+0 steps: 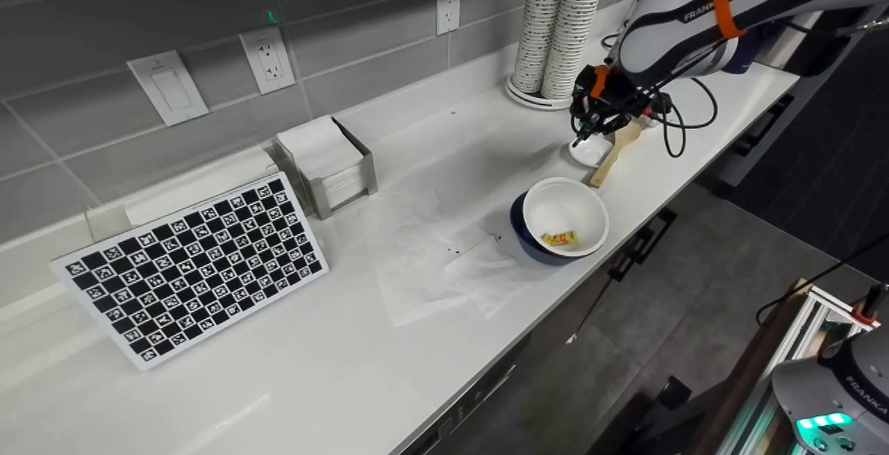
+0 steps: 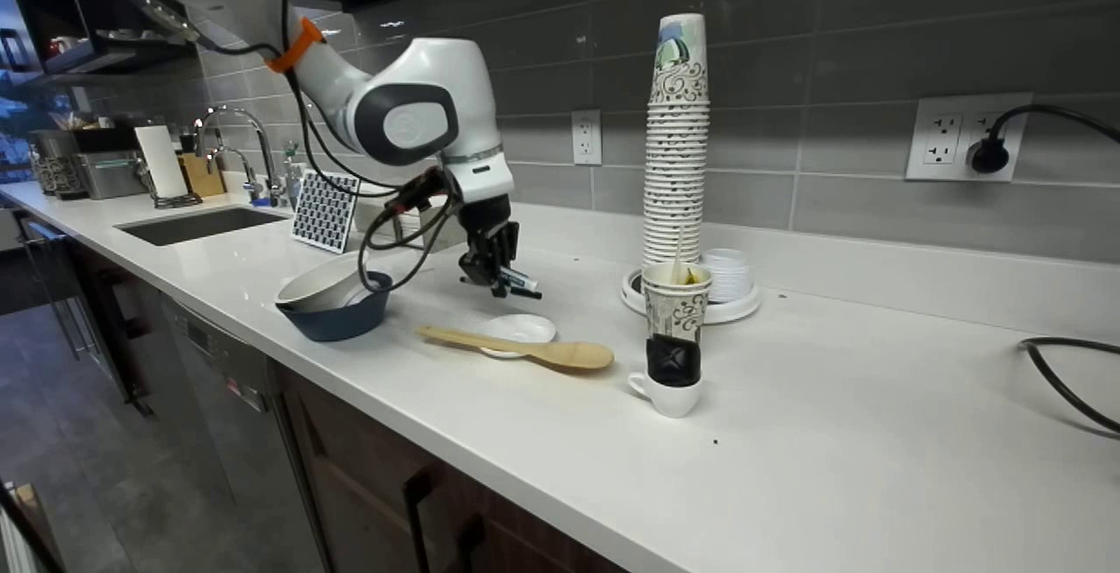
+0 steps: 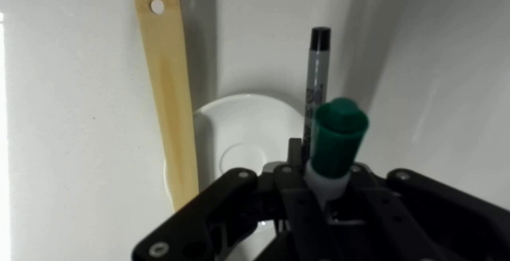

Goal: Put the marker and pens in the white bowl.

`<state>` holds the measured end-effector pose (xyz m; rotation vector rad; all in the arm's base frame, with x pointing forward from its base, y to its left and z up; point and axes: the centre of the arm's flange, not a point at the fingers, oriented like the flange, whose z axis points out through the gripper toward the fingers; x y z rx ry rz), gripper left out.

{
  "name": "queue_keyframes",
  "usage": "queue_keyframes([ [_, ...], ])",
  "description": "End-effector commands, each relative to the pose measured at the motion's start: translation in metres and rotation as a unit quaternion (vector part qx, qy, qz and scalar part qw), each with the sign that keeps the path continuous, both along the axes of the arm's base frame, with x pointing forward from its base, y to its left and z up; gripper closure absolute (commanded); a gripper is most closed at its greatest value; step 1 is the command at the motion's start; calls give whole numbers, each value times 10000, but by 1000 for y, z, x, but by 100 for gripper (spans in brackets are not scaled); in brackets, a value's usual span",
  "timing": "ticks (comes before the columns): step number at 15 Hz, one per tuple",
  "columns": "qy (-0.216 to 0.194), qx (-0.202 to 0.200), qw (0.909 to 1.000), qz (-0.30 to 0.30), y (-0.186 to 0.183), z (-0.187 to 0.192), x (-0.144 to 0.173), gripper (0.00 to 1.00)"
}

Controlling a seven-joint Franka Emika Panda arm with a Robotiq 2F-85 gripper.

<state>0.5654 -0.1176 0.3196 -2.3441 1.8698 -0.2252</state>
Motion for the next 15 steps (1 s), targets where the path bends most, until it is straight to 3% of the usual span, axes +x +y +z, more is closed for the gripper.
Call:
queue_keyframes([
  [1, -72, 159, 9953, 953, 33, 62, -31, 96],
  [4, -110, 283, 9832, 1800, 73, 101, -54, 96],
  [7, -88, 383, 9639, 2633, 113, 130, -72, 96],
  [11, 35, 620, 9267, 3707, 161, 154, -85, 96],
  [13, 71, 792, 9043, 4194, 156, 161, -79, 96],
  [14, 73, 557, 9221, 3828, 166, 152, -83, 85],
  [15, 76, 608, 9147, 3994, 166, 154, -83, 85],
])
